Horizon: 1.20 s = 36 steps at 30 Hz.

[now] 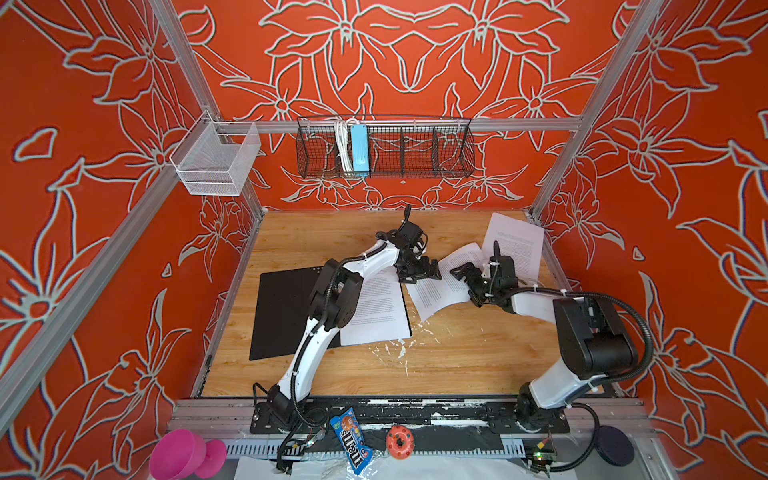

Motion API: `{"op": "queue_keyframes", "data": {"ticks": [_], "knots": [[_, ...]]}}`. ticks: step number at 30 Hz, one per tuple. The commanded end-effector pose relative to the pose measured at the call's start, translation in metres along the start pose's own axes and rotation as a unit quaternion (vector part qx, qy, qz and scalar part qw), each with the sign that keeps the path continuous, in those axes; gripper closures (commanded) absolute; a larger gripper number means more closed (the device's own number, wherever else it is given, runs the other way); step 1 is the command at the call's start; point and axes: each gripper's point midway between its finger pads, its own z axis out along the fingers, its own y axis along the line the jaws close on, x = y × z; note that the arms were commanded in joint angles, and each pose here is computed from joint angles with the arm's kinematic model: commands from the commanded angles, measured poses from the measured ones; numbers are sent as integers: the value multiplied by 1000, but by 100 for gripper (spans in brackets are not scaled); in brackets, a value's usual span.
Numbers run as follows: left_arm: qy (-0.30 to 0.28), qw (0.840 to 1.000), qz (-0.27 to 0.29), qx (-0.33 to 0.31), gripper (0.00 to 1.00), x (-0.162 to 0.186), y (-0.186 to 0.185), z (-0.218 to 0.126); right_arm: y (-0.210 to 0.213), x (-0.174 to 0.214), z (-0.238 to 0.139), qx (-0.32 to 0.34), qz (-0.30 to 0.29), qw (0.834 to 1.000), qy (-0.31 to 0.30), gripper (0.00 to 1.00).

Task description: Put the files into the folder

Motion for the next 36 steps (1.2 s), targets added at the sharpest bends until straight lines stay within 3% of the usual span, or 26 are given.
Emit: {"op": "queue_keyframes", "data": {"ticks": [1,11,24,29,36], "knots": [[79,993,-55,-71,2,48,59,47,33,-11,-12,-61,23,997,-40,2],[81,993,-61,-63,2,52,60,49,48,-8,-26,-106,29,992,-69,2],[80,993,-63,-51,2,54,55,46,21,0,-23,-39,16,994,-101,3],[82,993,-60,-54,2,56,56,43,0,4,-11,-13,48,995,-91,13],[79,994,-60,-54,2,54,57,43,-25,9,-18,10,89,990,-109,35]]}}
